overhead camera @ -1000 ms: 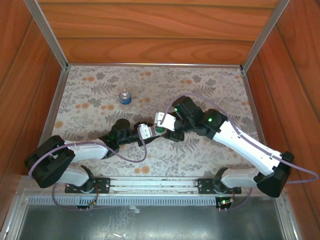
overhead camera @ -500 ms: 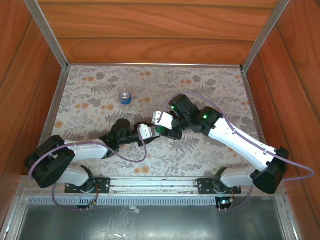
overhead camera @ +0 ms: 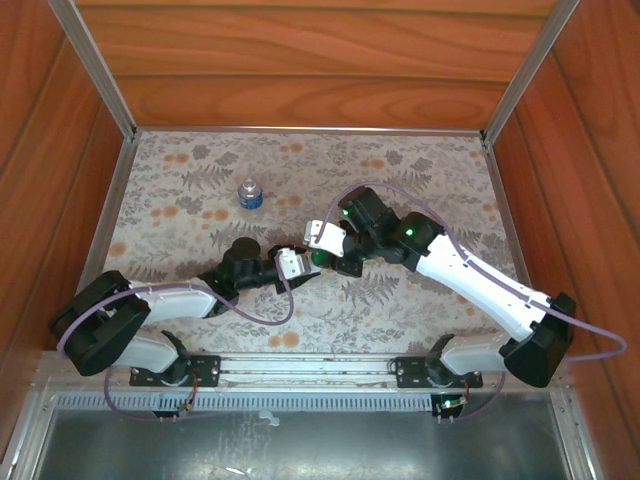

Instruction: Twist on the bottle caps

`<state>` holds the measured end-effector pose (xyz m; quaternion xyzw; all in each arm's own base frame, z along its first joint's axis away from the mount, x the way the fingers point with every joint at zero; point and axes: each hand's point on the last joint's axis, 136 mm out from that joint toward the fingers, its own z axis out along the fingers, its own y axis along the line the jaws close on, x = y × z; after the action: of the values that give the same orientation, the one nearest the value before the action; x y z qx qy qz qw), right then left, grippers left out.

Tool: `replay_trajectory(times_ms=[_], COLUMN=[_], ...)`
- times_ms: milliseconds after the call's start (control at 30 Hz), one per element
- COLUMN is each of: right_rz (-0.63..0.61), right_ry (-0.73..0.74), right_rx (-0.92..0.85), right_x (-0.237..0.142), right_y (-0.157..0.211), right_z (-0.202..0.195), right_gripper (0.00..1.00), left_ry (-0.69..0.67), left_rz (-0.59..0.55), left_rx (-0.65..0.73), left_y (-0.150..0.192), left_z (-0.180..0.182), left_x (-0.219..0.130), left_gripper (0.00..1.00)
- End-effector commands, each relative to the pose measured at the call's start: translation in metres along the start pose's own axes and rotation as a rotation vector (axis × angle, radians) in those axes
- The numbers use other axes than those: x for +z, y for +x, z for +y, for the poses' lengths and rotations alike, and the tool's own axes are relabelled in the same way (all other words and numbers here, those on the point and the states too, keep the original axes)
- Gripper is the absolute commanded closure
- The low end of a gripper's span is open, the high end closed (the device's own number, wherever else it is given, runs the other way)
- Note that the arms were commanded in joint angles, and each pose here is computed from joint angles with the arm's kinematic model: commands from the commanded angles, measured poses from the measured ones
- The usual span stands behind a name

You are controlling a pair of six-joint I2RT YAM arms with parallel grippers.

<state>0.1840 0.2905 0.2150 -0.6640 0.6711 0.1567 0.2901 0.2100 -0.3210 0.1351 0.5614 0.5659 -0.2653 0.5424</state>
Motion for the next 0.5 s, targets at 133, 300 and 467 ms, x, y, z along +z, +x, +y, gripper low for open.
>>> replay_trajectory(times_ms=[133,300,467], right_rz=[-0.038,-0.015,-0.012], right_ry=[-0.030,-0.012,-0.012], right_rx=[0.086,0.243,0.504], right_x=[-0.0052,-0.0055,0.0004], right_y=[-0.0105,-0.0093,-0.0094], right_z=[0.0026,-0.0021,-0.0020], right_gripper=[0.69,0.77,0.79], left_ry=[0.018,0.013,-0.003], left_rz=[-0.036,-0.035,-0.017], left_rx=[0.014,0.011,0.010], left_y=[-0.0098,-0.0099,-0.0052], left_z=[-0.0025,-0.0012,0.0013], left_x=[0.0015,0.0022,0.0036], left_gripper=[0.48,0.49,0.49])
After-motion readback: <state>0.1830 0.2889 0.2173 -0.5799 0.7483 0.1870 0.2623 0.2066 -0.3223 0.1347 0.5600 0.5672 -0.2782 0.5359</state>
